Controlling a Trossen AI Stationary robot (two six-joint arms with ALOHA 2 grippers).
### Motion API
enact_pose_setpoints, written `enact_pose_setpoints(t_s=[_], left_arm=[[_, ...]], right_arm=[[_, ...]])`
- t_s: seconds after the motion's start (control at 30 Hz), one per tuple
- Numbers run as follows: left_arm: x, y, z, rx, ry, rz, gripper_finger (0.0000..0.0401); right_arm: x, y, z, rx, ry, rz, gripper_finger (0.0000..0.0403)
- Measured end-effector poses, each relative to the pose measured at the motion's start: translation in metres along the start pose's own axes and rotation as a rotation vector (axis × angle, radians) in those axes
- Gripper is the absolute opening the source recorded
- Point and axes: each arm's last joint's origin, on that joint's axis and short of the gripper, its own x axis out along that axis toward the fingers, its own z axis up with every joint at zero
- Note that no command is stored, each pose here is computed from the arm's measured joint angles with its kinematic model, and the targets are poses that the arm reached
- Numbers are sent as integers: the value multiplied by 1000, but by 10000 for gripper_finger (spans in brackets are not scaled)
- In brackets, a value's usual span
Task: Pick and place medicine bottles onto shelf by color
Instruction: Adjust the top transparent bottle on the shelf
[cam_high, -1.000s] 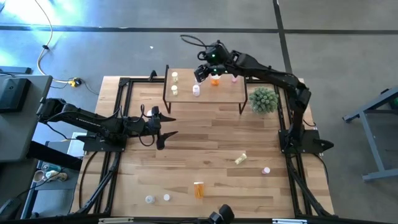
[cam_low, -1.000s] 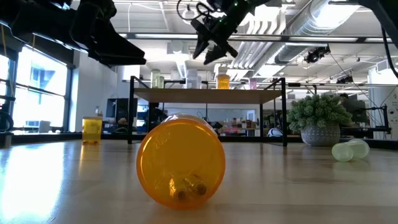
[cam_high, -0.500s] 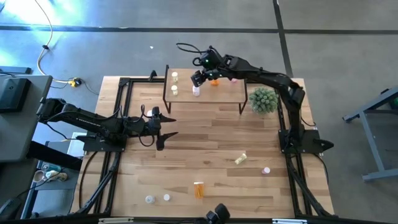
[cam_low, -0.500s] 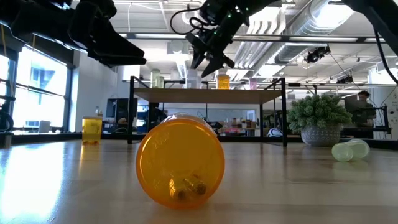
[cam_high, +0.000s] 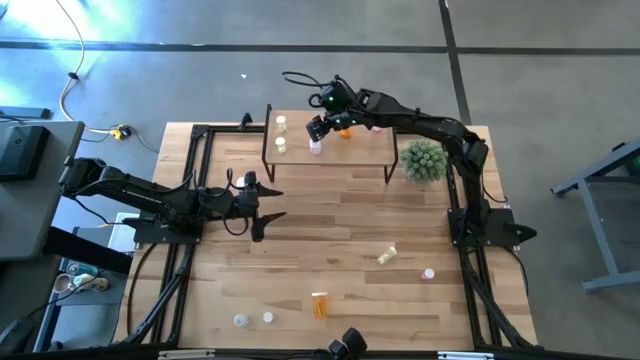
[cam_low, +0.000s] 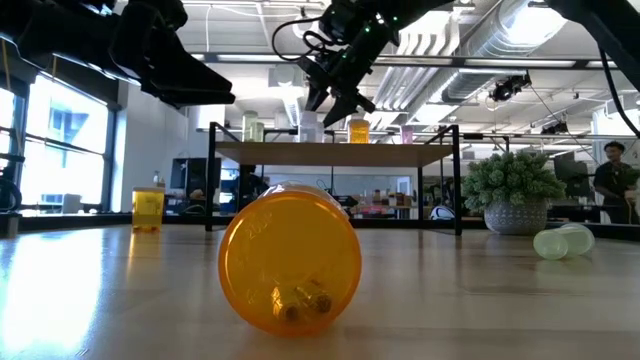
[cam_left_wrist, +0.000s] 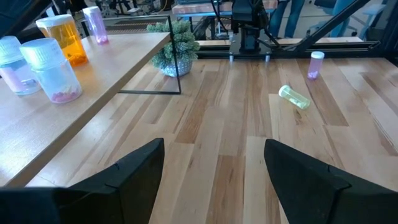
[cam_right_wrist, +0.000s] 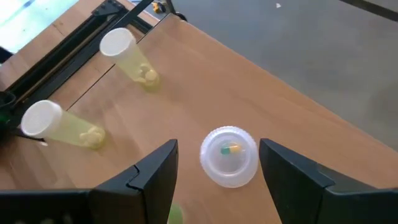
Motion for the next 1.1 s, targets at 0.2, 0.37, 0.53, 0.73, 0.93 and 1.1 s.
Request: enact_pose_setpoints(t_s=[0.2,0.37,0.53,0.73,0.93,1.1], left_arm=[[0,0,0,-1,0,0,267],[0,0,0,-1,0,0,267],[0,0,0,-1,0,0,267],[0,0,0,-2,0,0,267],[0,0,0,-3,0,0,267],[0,0,0,0,1,0,267]], right_arm=[[0,0,1,17,-4,10,215],[0,1,1,35,-1,17,215],[0,2,0,37,14,57,215],[0,5,0,11,9,74,215],[0,6,1,3,0,78,215],[0,7,0,-36,-2,81,215]])
